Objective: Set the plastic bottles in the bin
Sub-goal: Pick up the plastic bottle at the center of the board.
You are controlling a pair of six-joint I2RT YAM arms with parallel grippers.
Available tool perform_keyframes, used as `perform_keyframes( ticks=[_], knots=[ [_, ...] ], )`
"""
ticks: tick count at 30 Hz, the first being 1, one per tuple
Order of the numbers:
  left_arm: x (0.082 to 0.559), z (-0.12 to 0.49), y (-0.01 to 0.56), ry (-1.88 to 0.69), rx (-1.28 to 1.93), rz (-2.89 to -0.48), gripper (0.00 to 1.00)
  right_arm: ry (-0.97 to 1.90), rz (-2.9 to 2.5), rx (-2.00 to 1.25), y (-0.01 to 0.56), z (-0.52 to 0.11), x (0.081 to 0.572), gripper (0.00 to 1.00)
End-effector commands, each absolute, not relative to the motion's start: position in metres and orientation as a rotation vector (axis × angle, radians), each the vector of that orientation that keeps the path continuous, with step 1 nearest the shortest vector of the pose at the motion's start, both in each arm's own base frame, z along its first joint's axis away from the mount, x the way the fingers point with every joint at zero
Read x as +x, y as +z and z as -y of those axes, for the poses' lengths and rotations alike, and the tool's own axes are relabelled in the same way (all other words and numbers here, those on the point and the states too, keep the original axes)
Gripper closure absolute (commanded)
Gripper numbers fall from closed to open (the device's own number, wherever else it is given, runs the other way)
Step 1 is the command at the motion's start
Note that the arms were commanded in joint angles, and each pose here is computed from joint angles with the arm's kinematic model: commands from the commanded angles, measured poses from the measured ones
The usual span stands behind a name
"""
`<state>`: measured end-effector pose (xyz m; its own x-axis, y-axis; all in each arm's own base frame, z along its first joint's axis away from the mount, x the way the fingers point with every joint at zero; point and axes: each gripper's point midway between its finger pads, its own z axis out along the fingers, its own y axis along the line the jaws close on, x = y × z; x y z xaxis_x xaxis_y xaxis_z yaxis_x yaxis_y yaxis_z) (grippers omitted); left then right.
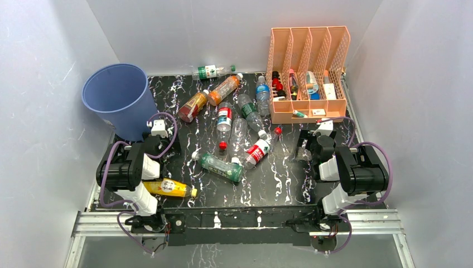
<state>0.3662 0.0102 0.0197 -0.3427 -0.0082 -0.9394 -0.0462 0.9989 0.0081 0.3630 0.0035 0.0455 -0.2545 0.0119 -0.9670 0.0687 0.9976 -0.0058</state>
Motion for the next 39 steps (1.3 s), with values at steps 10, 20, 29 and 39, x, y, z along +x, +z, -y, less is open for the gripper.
perform_keyframes(
  ticks=[10, 20, 29, 39],
  knots=[
    [0.371, -0.008, 0.027, 0.019, -0.031, -1.885, 0.02, -0.052, -1.773, 0.075, 0.06, -0.002, 0.371, 0.02],
    [0.371, -0.008, 0.028, 0.019, -0.03, -1.881, 0.02, -0.051, -1.777, 0.075, 0.059, -0.002, 0.371, 0.02],
    [0.37, -0.009, 0.032, 0.022, -0.029, -1.869, 0.02, -0.055, -1.742, 0.074, 0.067, -0.002, 0.368, 0.02],
    [0.359, -0.024, 0.074, 0.053, -0.234, -1.949, 0.02, 0.035, -1.712, -0.012, 0.108, -0.02, 0.357, 0.02]
  ],
)
